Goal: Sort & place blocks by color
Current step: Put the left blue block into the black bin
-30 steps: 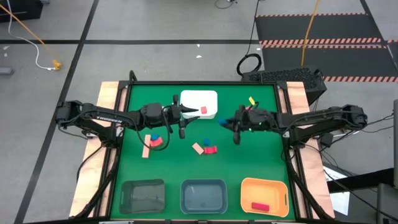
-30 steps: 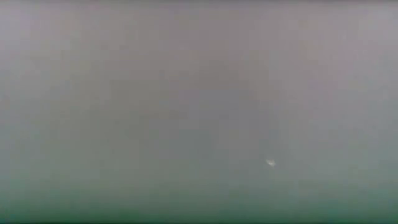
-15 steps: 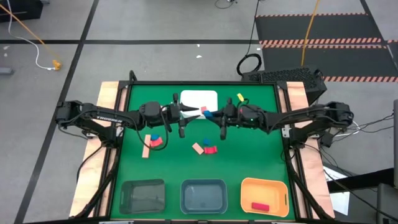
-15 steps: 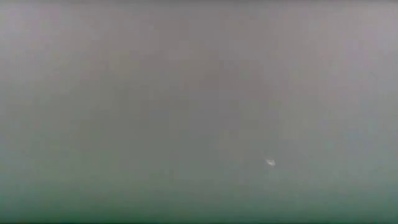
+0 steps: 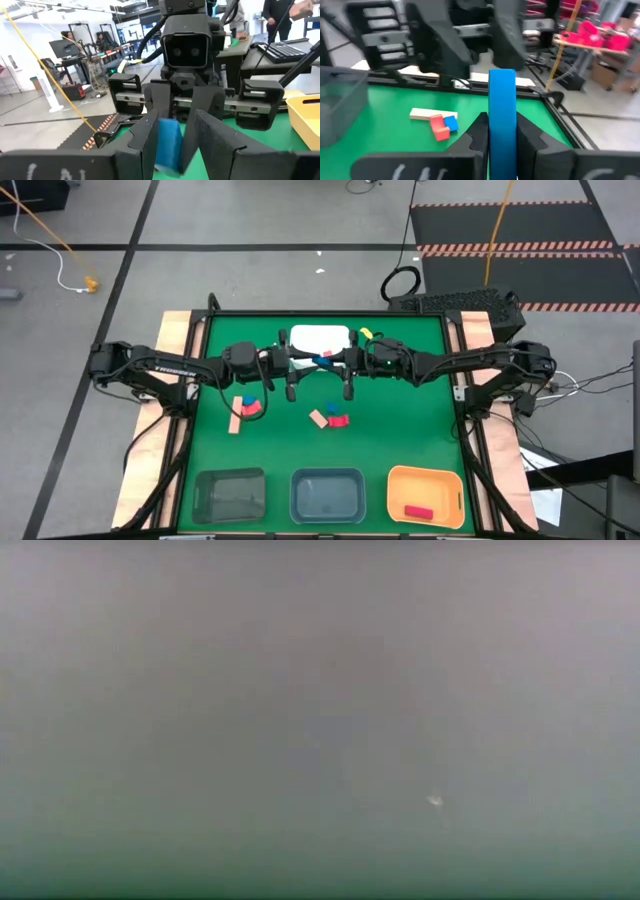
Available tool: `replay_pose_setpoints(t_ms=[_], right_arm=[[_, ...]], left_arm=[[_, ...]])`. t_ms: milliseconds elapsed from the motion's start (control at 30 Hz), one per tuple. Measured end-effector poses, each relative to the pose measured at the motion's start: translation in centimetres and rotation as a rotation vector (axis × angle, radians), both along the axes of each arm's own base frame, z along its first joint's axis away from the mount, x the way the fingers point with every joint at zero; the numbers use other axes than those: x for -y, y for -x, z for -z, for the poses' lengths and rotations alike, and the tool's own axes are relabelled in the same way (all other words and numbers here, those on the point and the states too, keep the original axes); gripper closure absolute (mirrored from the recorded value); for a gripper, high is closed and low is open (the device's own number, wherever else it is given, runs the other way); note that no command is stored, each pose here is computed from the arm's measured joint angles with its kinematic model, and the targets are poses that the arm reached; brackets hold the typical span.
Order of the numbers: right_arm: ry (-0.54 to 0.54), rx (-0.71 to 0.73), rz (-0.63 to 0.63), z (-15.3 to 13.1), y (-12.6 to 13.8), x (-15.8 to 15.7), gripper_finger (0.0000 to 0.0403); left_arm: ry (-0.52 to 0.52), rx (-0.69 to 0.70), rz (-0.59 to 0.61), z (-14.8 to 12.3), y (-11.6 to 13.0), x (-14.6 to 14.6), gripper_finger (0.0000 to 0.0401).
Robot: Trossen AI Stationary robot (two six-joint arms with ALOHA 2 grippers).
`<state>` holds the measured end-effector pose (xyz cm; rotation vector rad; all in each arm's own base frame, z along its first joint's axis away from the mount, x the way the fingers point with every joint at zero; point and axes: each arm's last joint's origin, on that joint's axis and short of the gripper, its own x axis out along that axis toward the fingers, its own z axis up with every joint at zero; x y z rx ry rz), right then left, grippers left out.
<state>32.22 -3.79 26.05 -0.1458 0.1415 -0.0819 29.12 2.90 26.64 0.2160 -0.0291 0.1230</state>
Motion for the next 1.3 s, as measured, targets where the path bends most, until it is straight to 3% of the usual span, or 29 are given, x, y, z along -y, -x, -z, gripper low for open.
replay_pose_setpoints(t_ms=[200,433,600,667,833,1067,1300], right_arm=[[0.073,0.015,-0.043,-1.0,-0.3,-0.2,0.0368],[0.071,-0.001,-0.043,-1.0,-0.3,-0.1,0.0368],[0.058,-0.016,-0.041,-0.9,-0.3,-0.1,0.0368],[0.047,-0.021,-0.049,-0.8,-0.3,-0.2,0.0357],[-0.024,-0.041,-0.025,-0.6,-0.2,-0.1,0.0305],[-0.243,-0.231,0.04,0.7,1.0,0.2,0.0272],[-0.284,-0.475,0.115,0.2,5.0,0.7,0.027]], left_arm=[[0.017,-0.021,-0.001,0.3,0.0,-0.3,0.0272],[0.016,-0.027,-0.008,0.3,0.0,-0.3,0.0273],[0.013,-0.031,-0.003,0.4,0.0,-0.4,0.0317],[0.011,-0.036,0.01,0.4,0.0,-0.3,0.0345],[0.037,-0.036,-0.002,0.5,0.0,-0.4,0.0346],[0.014,-0.03,-0.03,0.4,0.0,-0.5,0.0346],[0.089,-0.026,-0.067,0.4,0.0,-0.6,0.0346]])
